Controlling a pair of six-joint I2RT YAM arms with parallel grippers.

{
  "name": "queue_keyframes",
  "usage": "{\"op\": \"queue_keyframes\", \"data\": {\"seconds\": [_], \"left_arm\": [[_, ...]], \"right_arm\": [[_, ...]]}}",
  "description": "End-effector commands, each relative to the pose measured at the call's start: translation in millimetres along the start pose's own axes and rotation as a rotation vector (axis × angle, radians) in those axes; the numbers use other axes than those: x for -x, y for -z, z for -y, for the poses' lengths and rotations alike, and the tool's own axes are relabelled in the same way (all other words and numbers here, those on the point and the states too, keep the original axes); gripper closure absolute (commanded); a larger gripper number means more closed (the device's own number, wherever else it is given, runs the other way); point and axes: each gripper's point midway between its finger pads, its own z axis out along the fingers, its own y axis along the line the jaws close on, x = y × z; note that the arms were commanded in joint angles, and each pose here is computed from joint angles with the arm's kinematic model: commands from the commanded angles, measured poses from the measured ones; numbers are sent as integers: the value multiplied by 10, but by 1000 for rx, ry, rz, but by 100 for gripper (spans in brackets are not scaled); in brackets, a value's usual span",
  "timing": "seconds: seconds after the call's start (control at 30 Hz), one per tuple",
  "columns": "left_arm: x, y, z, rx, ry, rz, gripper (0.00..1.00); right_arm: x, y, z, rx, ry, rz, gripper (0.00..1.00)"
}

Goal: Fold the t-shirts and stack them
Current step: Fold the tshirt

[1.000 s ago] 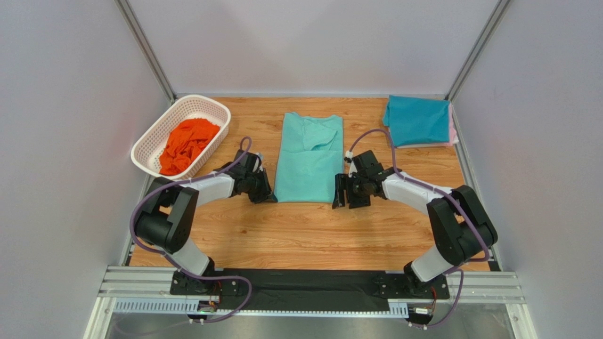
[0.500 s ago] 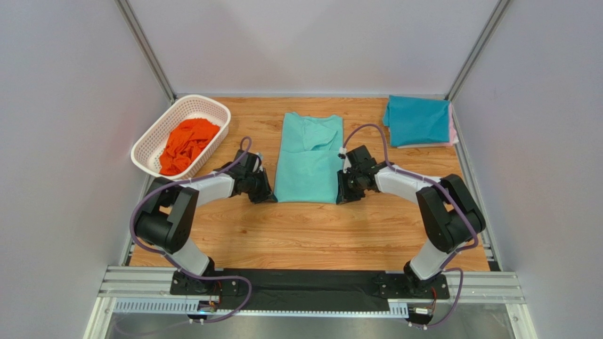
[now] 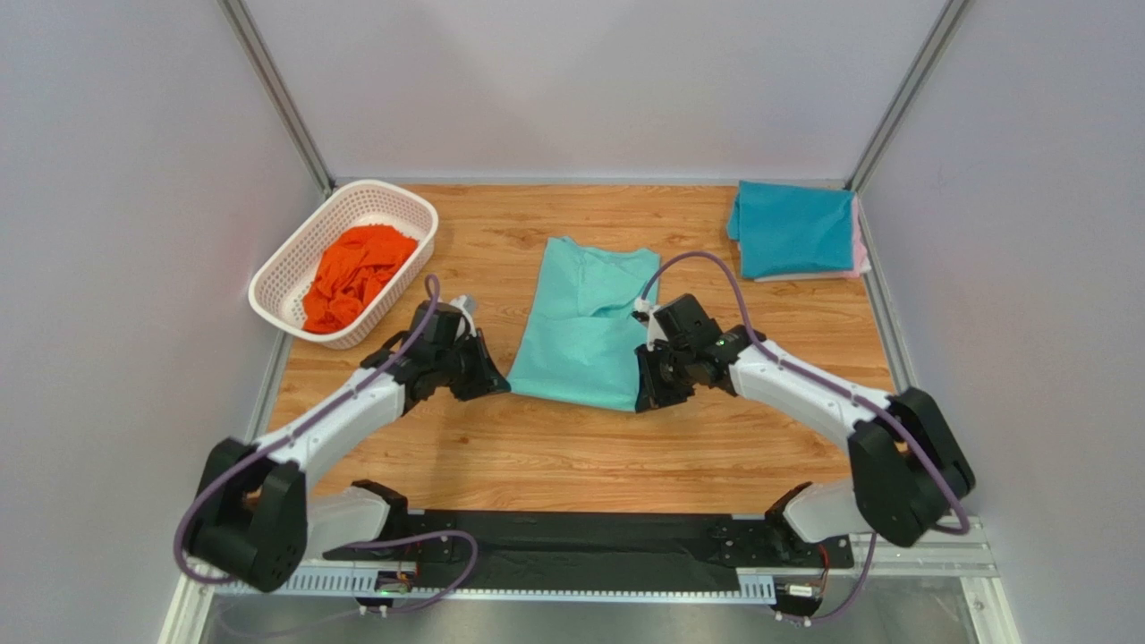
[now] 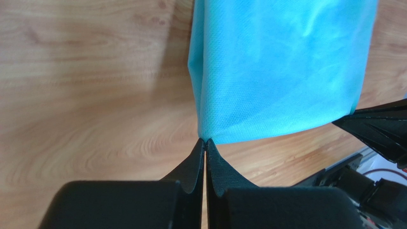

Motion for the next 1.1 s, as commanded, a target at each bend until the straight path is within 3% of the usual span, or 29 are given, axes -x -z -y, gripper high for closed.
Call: {"op": "queue_keyframes", "data": {"seconds": [0.0,0.17,0.27,0.43,0.7,1.07], "left_arm": [[-46,350,-20,16,-16,76,100],[-162,845,-1,-13,-14,167,100],[-112,1228,104,-73,-34,289,100],[-113,1470,186,-99,-46,321,100],[233,1635,222,-28,-31,438,100],[716,1287,338,26,-34,478,100]], "right_arm": [[-304,353,-271,64,10,-50,97],[-686,755,-718,265,10,-144,98],[-805,996,-948,373,17,-166,99],[-852,1373,-1293,532,52,-173,99],[-682,1342,-1256,478,36,-130,100],[-224,1103,-871,367,-65,-45,100]]}}
